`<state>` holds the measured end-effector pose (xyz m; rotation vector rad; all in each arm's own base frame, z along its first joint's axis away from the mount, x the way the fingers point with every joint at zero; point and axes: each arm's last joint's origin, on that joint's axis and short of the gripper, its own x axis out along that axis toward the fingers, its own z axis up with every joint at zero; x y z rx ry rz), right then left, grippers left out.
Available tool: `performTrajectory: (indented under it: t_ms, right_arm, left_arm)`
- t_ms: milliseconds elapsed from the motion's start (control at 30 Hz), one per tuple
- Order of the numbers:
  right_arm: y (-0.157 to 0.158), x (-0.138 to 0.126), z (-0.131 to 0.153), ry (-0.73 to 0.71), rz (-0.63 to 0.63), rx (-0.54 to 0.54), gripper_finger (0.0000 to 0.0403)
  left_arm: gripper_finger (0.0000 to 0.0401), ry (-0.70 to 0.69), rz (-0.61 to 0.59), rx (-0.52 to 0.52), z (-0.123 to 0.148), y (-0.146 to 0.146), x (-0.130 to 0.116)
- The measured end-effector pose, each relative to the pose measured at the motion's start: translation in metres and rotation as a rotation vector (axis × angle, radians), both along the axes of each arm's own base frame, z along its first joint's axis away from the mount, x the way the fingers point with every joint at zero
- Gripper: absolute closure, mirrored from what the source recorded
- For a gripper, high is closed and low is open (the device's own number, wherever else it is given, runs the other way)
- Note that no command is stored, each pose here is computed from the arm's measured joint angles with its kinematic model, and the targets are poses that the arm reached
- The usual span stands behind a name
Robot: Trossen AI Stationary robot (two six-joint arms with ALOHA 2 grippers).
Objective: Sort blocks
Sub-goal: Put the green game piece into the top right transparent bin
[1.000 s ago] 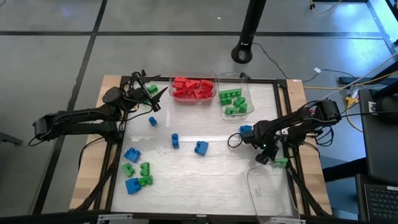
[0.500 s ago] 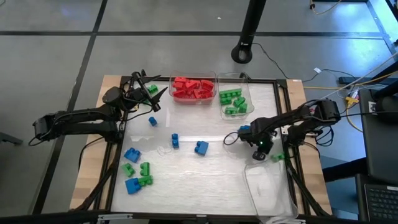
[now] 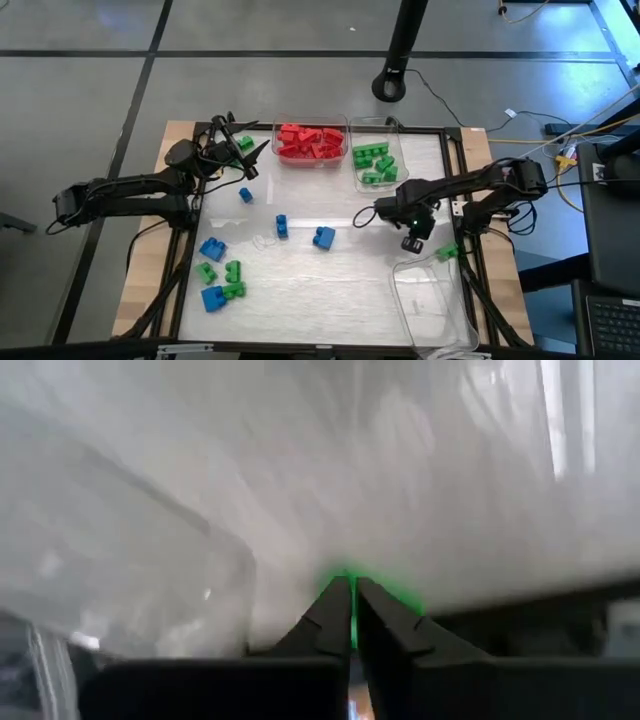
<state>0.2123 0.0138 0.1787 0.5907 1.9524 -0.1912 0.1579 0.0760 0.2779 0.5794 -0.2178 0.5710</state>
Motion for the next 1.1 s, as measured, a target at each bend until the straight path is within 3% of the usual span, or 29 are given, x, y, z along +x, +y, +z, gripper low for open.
performTrajectory:
  t_ms: [200, 500, 633, 833, 967, 1100]
  right_arm:
    - [0.006, -0.011, 0.012, 0.155, -0.017, 0.066, 0.0360]
    - [0.018, -0.038, -0.012, 0.328, -0.092, 0.084, 0.0374]
    - [0.020, -0.042, -0.024, 0.302, -0.121, 0.133, 0.0380]
    - [0.019, -0.041, -0.025, 0.296, -0.130, 0.122, 0.0381]
    - [0.021, -0.038, -0.029, 0.278, -0.205, 0.171, 0.0382]
    - [0.021, -0.038, -0.033, 0.291, -0.268, 0.129, 0.0382]
  left_arm:
    - [0.0148, 0.002, 0.000, -0.003, 0.000, 0.000, 0.000]
    - [0.0148, 0.009, 0.000, -0.005, -0.001, 0.000, 0.000]
    - [0.0148, 0.006, 0.000, -0.004, -0.001, 0.000, 0.000]
    - [0.0148, 0.002, 0.000, -0.003, 0.000, 0.000, 0.000]
    - [0.0148, 0.002, 0.000, -0.003, 0.000, 0.000, 0.000]
    - [0.0148, 0.003, 0.000, -0.004, -0.001, 0.000, 0.000]
